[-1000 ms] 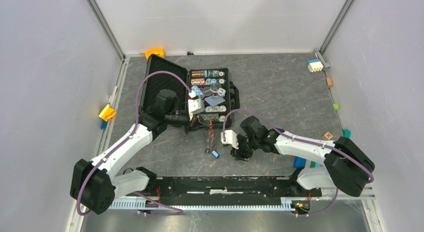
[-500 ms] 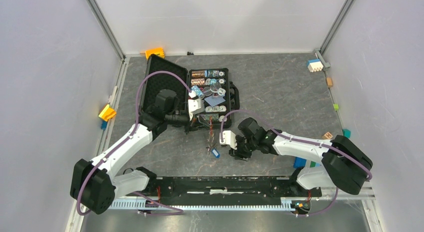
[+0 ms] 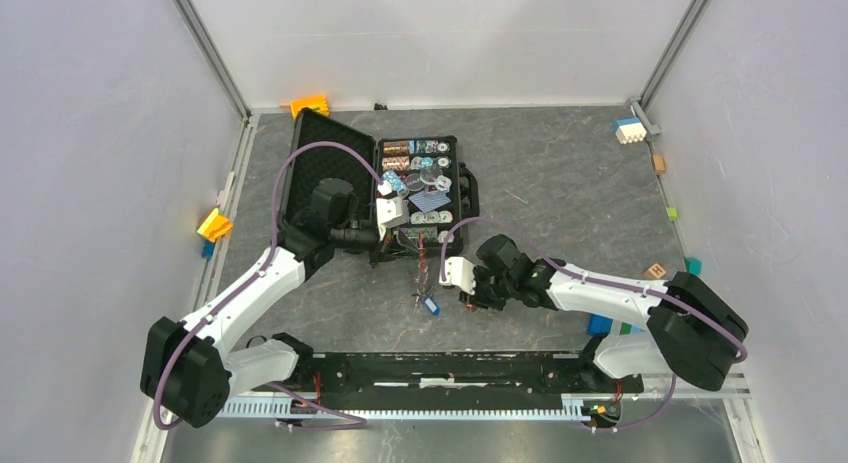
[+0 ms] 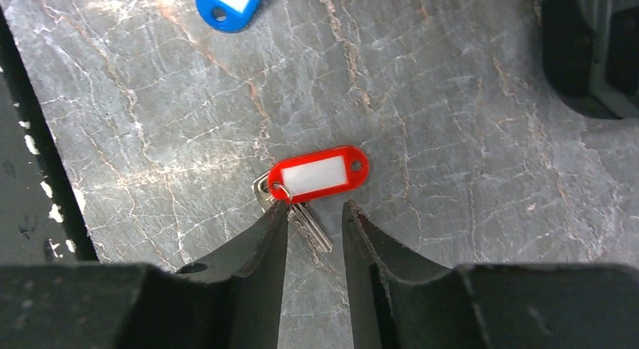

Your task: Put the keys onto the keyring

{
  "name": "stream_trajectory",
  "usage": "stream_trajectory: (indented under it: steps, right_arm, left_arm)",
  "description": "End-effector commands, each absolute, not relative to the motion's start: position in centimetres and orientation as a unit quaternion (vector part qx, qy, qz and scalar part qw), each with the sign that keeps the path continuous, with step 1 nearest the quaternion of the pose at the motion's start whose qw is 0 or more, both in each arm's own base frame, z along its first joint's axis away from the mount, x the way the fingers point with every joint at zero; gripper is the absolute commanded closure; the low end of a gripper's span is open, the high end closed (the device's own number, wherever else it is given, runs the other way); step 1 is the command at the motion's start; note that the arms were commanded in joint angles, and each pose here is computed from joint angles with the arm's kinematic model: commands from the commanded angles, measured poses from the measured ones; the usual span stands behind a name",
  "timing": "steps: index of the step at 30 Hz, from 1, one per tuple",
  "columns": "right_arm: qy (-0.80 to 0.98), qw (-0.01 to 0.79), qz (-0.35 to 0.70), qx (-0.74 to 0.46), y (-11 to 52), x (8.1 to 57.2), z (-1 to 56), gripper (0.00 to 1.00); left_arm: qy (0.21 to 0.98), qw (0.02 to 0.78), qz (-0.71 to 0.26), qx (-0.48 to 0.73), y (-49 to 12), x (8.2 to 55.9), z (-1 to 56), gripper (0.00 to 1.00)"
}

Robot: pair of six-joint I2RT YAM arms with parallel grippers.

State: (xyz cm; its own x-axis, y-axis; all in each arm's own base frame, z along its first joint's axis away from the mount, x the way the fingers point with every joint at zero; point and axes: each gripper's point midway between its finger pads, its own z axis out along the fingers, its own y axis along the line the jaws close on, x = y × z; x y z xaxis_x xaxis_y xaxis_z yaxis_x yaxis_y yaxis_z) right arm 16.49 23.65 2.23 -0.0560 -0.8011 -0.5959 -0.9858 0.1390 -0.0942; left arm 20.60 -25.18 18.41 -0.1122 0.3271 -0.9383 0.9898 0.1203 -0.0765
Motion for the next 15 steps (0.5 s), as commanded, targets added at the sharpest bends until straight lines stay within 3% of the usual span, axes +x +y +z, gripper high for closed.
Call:
stream_trajectory:
  steps: [1,7,15]
  right_arm:
    - [0.702,0.299,0.148,-0.629,23.6,17.7,3.5,0.63]
    - [0.681,0.284,0.191,-0.648,24.3,16.1,3.6,0.62]
    - [0.687,0.268,0.187,-0.649,24.2,16.1,2.9,0.52]
  left_arm:
    - [0.596,0.444,-0.394,0.541,-25.5,21.5,20.5,0.98]
    - [0.594,0.443,-0.396,0.542,-25.5,21.4,20.4,0.98]
    - [0.592,0.445,-0.396,0.543,-25.4,21.1,20.4,0.98]
